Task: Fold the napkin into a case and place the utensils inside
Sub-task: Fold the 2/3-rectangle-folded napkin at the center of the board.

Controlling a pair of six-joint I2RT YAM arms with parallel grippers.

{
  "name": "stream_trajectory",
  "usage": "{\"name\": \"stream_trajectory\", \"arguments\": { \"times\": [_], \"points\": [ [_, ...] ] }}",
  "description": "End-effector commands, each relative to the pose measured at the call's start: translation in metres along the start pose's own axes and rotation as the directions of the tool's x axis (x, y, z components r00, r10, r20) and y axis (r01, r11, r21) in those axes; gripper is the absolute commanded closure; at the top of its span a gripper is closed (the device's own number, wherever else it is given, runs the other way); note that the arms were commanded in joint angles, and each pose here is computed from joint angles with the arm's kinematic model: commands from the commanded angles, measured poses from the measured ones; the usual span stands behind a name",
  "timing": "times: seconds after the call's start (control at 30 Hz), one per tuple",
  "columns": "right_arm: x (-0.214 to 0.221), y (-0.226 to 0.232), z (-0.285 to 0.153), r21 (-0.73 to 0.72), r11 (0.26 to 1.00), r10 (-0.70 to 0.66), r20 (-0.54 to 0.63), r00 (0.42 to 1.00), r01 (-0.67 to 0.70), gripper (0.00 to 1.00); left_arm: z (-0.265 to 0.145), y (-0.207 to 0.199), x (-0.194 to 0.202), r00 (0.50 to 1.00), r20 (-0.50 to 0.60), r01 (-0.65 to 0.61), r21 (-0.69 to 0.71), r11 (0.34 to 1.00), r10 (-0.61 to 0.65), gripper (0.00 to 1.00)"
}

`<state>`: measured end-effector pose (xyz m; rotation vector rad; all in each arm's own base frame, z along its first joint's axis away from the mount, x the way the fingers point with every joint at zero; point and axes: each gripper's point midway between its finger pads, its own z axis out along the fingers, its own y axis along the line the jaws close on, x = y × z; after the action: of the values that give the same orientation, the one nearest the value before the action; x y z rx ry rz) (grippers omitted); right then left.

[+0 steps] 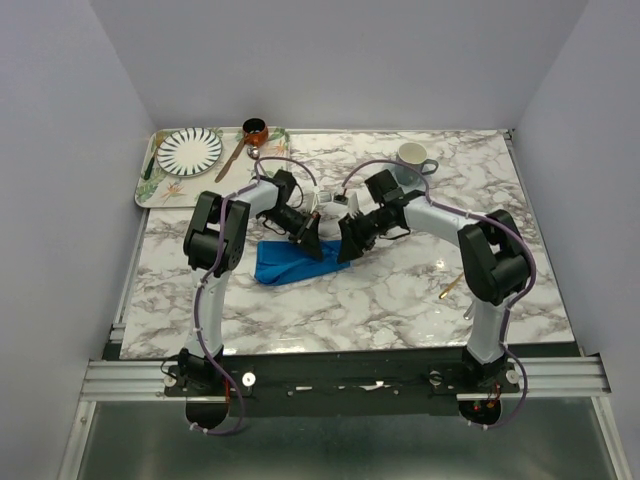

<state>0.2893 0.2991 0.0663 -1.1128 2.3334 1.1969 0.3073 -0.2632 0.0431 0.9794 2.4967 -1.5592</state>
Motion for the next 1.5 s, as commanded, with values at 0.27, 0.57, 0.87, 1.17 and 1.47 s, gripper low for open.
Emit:
{"name": "stream_trajectory", "arguments": {
  "times": [0.27, 0.57, 0.87, 1.17, 1.47],
  "points": [
    [-0.028, -0.021, 0.015, 0.154, 0.98, -0.13, 0.031, 0.991, 0.124, 0.48, 0.001, -0.002, -0.001, 0.995, 0.025, 0.095, 0.079, 0.992, -0.097, 1.0],
    [-0.026, -0.038, 0.03, 0.208, 0.973, -0.101, 0.007, 0.995, 0.098, 0.72, -0.008, 0.002, -0.009, 0.987, 0.062, 0.139, 0.098, 0.985, -0.145, 1.0],
    [-0.022, -0.026, 0.033, 0.146, 0.988, -0.059, 0.012, 0.998, 0.056, 0.57, -0.012, 0.013, -0.01, 0.973, 0.074, 0.209, 0.105, 0.972, -0.217, 1.0],
    [-0.034, -0.026, 0.038, 0.129, 0.991, -0.045, 0.03, 0.999, 0.041, 0.5, -0.014, 0.018, -0.009, 0.968, 0.077, 0.232, 0.104, 0.967, -0.24, 1.0],
    [-0.023, -0.029, 0.05, 0.138, 0.989, -0.054, -0.013, 0.998, 0.055, 0.59, -0.013, 0.02, -0.011, 0.952, 0.083, 0.283, 0.131, 0.95, -0.295, 1.0]
  ]
}}
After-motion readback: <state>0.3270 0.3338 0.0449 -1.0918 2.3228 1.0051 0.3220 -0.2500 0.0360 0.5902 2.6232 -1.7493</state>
